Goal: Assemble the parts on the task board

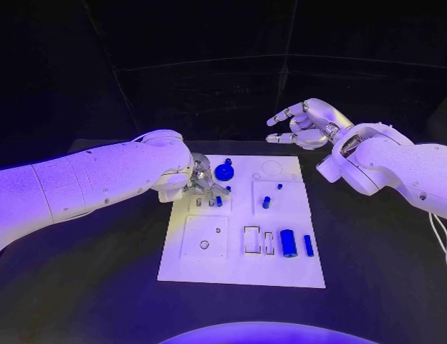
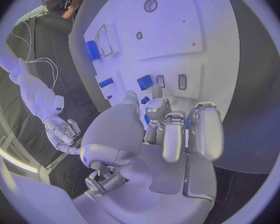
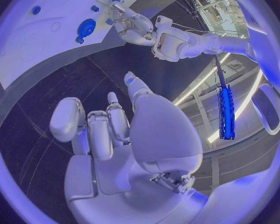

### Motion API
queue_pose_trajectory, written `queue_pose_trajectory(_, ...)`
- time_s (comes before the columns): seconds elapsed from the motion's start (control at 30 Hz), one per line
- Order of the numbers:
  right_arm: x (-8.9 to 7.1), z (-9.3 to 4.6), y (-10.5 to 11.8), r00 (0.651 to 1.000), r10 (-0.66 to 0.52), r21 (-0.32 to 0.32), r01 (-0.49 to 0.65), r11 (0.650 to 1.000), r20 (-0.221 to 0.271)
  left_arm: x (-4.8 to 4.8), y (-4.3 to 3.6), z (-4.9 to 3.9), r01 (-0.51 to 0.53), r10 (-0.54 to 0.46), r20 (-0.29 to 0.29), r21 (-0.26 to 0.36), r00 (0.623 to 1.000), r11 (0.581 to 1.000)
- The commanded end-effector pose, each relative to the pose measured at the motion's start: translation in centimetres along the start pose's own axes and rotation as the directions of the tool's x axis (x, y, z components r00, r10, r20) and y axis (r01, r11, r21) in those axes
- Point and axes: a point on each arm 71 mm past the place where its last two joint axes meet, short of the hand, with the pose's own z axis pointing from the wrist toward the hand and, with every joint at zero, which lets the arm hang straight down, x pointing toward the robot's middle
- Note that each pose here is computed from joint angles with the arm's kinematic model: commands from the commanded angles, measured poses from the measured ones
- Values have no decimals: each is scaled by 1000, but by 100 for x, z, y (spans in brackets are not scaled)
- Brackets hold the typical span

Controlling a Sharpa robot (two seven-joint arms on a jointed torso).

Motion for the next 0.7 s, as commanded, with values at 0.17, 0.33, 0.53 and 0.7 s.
queue_pose_trajectory(0.17, 0, 20, 8, 1000, 2, 2, -2, 1000, -6, 18, -24, 4, -39, 39, -22, -14, 999, 999)
queue_pose_trajectory(0.33, 13, 33, 9, 1000, 1, 3, -1, 1000, -11, 28, -54, 7, -44, 44, -25, -9, 999, 999)
queue_pose_trajectory(0.53, 25, 45, 12, 1000, 1, 3, -1, 1000, -16, 34, -74, 14, -49, 49, -30, -5, 998, 999)
queue_pose_trajectory(0.7, 29, 54, 11, 1000, 0, 2, 0, 1000, -17, 43, -86, 20, -53, 53, -35, -2, 998, 999)
